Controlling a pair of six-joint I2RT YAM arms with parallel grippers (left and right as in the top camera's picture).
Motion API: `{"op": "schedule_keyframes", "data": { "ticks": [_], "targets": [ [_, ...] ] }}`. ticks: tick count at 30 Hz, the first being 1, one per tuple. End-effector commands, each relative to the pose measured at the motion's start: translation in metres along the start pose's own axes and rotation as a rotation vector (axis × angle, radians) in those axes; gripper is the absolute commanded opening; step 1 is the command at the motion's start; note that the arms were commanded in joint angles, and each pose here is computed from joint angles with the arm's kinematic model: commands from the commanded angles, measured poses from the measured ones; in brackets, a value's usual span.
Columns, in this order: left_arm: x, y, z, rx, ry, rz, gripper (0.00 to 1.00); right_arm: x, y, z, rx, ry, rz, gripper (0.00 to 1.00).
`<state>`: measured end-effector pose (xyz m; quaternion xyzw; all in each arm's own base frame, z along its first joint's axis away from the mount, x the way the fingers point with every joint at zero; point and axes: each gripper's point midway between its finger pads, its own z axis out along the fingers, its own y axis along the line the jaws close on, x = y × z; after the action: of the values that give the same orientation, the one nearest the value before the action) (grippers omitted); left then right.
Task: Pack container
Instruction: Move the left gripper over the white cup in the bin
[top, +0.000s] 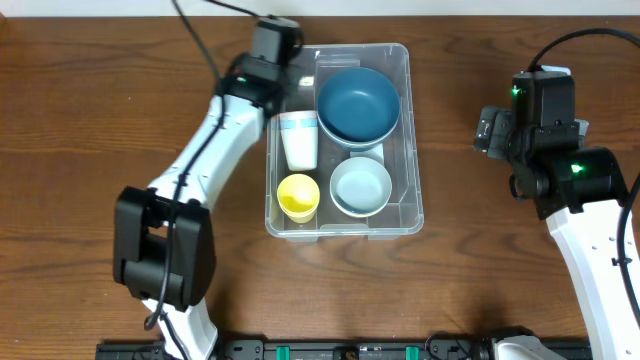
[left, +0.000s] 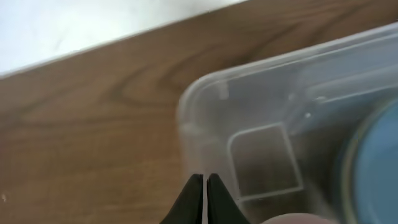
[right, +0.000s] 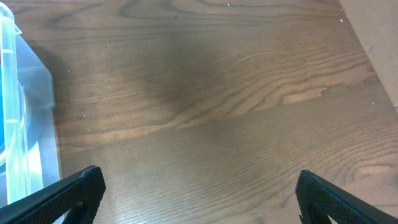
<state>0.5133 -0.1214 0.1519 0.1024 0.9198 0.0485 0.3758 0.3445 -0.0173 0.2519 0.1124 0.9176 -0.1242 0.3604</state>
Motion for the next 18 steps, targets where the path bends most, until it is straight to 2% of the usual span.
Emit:
{"op": "schedule_keyframes", "data": {
  "ticks": [1,18],
  "targets": [
    [0.002,0.0,0.002,0.051,0.012,-0.056,0.06,-0.007,-0.005,-0.005,0.009,-0.022,0.022,0.99],
    [0.025,-0.046,-0.008,0.166,0.102,0.009,0.06,-0.007,-0.005,-0.005,0.009,-0.022,0.022,0.99]
  ]
}}
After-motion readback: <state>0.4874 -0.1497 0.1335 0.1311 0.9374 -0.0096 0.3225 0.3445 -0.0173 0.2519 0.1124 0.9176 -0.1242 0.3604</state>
